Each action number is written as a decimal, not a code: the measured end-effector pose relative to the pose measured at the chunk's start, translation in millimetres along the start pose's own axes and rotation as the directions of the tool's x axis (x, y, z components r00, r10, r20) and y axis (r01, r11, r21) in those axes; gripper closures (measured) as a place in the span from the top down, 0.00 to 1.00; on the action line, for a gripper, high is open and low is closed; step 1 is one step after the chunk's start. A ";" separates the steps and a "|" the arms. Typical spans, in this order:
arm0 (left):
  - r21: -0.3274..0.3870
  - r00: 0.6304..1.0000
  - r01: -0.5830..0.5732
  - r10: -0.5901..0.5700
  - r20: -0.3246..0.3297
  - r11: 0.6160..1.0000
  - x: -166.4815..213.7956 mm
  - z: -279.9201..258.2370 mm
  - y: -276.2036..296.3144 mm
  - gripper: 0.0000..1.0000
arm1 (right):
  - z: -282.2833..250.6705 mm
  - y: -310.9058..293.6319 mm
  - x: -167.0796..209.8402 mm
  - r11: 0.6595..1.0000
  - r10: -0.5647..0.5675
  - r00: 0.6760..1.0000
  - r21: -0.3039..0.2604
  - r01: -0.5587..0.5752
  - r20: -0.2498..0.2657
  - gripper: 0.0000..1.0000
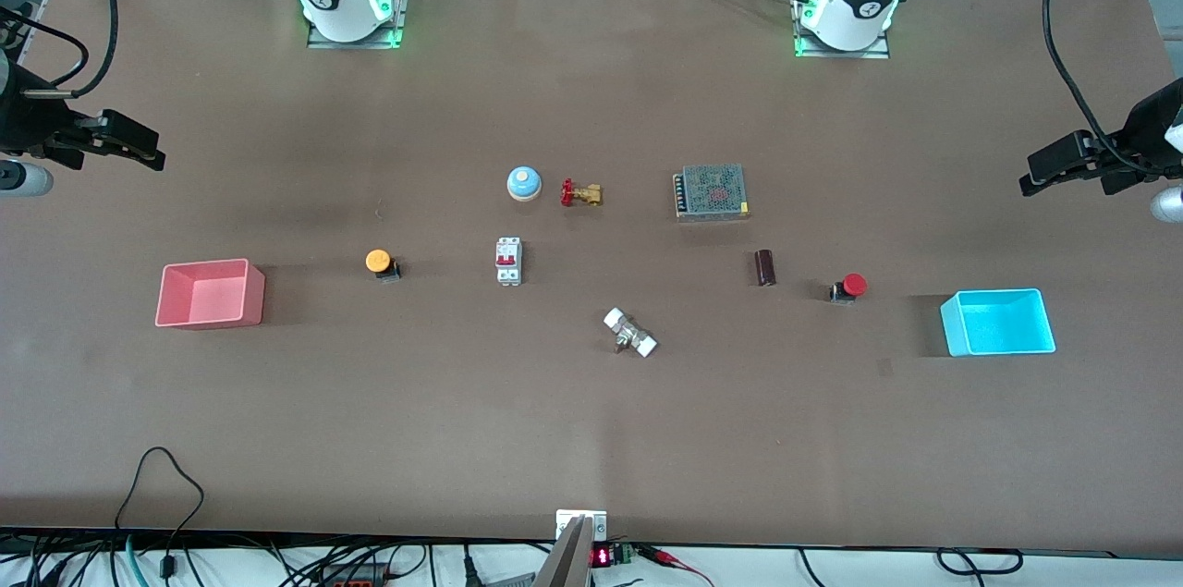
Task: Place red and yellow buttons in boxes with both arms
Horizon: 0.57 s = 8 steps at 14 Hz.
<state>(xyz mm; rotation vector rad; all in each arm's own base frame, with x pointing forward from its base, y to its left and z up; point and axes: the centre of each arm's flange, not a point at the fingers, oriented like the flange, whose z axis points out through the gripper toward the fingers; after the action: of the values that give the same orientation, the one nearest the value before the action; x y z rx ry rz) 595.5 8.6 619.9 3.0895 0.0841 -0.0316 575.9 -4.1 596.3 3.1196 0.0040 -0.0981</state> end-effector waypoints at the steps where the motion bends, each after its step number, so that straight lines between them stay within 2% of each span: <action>1: 0.000 1.000 0.000 0.000 0.001 1.000 -0.1 0.2 0.0 1.00 | 0.0 0.0 0.0 1.000 0.000 1.000 0.000 0.000 0.000 1.00; 5: 0.001 1.000 0.000 0.000 0.005 1.000 0.2 1.5 -0.1 1.00 | 0.1 0.0 -0.1 1.000 0.000 1.000 0.000 0.000 0.001 1.00; 8: 0.000 1.000 -0.007 0.007 0.030 1.000 6.7 16.5 3.8 1.00 | 0.1 0.5 -0.1 1.000 0.001 1.000 0.000 -0.001 0.001 1.00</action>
<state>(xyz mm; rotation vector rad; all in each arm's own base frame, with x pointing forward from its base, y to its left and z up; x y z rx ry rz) 602.1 4.4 603.5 3.0882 0.0727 -0.0784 575.8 -4.6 596.2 3.1197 0.0027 -0.1000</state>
